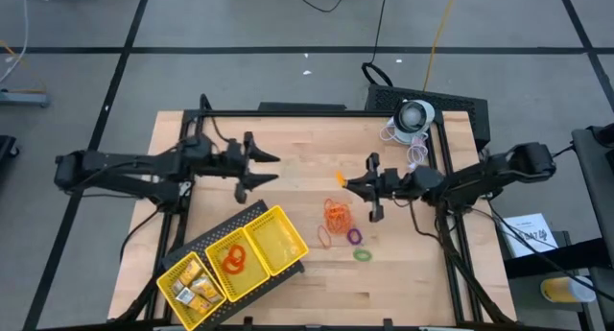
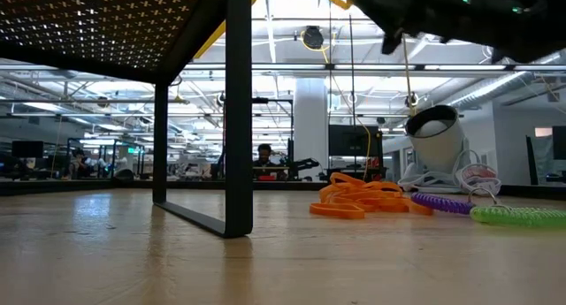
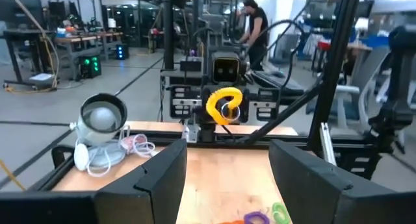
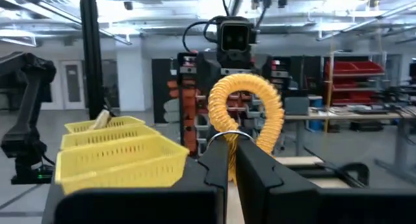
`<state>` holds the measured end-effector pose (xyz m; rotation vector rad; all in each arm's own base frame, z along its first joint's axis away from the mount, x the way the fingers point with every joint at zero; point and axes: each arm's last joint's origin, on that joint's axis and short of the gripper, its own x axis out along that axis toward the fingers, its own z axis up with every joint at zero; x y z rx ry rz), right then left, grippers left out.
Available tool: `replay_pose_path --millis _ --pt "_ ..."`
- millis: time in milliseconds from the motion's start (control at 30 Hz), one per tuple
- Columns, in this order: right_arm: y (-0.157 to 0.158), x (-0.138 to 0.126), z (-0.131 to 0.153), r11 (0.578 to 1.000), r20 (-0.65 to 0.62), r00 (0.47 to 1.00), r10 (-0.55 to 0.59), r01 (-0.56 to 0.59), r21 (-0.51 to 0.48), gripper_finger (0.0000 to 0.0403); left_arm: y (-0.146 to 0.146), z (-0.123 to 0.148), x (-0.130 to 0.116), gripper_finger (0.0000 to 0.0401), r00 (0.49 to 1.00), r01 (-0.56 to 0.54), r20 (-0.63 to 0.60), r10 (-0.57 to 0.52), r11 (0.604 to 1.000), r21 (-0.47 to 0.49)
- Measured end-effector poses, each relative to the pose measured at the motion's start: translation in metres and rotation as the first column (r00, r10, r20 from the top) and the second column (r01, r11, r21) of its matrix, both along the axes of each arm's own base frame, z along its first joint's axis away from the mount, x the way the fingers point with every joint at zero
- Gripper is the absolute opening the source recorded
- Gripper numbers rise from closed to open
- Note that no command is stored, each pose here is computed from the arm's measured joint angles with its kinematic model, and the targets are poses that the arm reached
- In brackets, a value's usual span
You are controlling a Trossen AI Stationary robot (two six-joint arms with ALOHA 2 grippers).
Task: Pick & Place Office Desk Supplies
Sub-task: Put the yellow spring keychain into the center yellow bin on the shelf
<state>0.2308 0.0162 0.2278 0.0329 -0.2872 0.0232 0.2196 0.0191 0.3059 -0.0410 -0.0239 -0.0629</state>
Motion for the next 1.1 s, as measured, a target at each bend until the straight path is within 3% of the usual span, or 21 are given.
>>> replay_pose_path --millis 267,367,567,867,1100 --pt "0.001 0.048 0.021 0.998 0.012 0.998 0.064 -0.063 -0.028 0.0006 -0.002 0.007 0.042 0.0227 1.0 0.006 -0.029 -0.002 0.992 0.125" --pt "-0.002 0.062 0.026 0.998 0.025 0.998 0.053 -0.052 -0.028 0.0006 -0.001 0.008 0.049 0.0227 0.999 0.006 -0.034 -0.001 0.987 0.16" --pt "-0.006 0.084 0.034 0.99 0.043 0.99 0.136 -0.135 -0.032 0.0006 -0.001 0.011 0.056 0.0227 1.0 0.004 -0.017 -0.001 0.984 0.177" --pt "-0.014 0.09 0.037 0.993 0.05 0.992 0.113 -0.112 -0.02 0.0006 -0.001 0.013 0.056 0.0227 1.0 0.016 0.009 -0.018 0.988 0.153" --pt "-0.015 0.091 0.036 0.994 0.033 0.993 0.113 -0.113 -0.008 0.0006 -0.007 0.015 0.058 0.0227 0.991 0.12 0.04 -0.124 0.988 0.098"
